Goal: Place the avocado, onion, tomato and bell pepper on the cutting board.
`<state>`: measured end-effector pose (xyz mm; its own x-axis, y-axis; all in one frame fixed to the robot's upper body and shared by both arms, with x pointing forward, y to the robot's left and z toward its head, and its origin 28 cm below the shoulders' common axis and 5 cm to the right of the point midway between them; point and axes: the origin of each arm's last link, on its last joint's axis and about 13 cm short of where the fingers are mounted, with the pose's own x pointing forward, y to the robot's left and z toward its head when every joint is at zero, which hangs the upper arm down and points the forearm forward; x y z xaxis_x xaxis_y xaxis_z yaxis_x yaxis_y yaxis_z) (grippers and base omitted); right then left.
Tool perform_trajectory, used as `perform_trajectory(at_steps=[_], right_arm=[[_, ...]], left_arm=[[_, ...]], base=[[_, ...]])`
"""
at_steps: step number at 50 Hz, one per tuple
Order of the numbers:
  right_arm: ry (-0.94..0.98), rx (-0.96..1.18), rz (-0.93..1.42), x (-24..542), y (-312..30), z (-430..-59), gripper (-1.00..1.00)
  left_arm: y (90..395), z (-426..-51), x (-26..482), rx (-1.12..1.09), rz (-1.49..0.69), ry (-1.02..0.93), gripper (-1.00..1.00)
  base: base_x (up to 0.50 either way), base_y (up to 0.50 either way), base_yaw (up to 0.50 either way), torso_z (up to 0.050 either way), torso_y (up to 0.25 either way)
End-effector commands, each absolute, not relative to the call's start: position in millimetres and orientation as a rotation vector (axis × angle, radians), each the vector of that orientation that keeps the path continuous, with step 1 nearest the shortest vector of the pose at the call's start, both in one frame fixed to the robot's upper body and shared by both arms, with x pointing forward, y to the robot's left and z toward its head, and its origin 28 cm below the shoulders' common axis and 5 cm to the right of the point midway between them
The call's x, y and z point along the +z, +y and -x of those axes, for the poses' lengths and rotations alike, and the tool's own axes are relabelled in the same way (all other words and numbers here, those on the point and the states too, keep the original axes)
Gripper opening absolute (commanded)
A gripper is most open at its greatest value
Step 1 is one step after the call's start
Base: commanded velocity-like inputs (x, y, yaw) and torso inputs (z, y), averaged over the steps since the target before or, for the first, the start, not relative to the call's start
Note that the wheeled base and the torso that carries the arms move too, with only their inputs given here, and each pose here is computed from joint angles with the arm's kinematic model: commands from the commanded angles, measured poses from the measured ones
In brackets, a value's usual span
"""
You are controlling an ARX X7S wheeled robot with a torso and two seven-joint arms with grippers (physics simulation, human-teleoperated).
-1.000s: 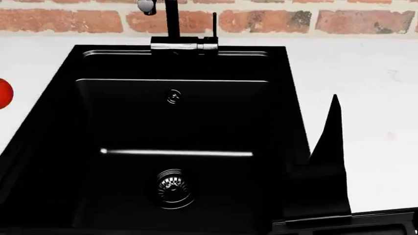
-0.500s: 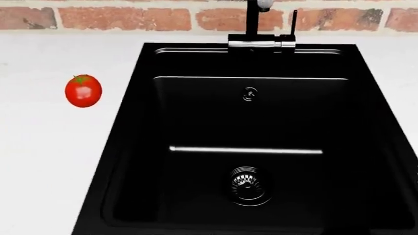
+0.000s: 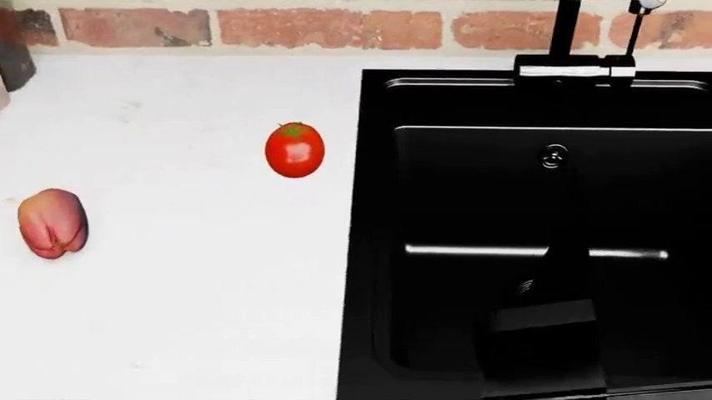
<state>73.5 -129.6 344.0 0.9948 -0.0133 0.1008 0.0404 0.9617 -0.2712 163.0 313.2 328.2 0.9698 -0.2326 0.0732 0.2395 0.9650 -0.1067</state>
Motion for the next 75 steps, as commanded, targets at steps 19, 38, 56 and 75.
perform_trajectory(at_steps=[19,38,56,75], right_arm=[[-0.131,0.018,0.273,347.8,-130.6,-77.2,1.00],[-0.086,-0.004,0.314,375.5,-141.4,-104.6,1.00],[-0.041,0.001,0.322,401.8,-150.3,-134.6,1.00],[-0.006,0.000,0.296,408.1,-153.1,-159.2,1.00]], left_arm=[[312.2,-164.1,334.8,-0.261,0.091,-0.101,1.00],[294.3,-182.9,345.2,-0.377,0.007,-0.028,1.00],[282.6,-183.9,375.4,-0.500,-0.037,0.013,1.00],[271.2,-199.3,397.2,-0.587,-0.012,0.073,1.00]], base=[[-0.04,0.50,0.00,0.000,0.000],[0.00,0.07,0.00,0.000,0.000],[0.00,0.00,0.00,0.000,0.000],[0.00,0.00,0.00,0.000,0.000]])
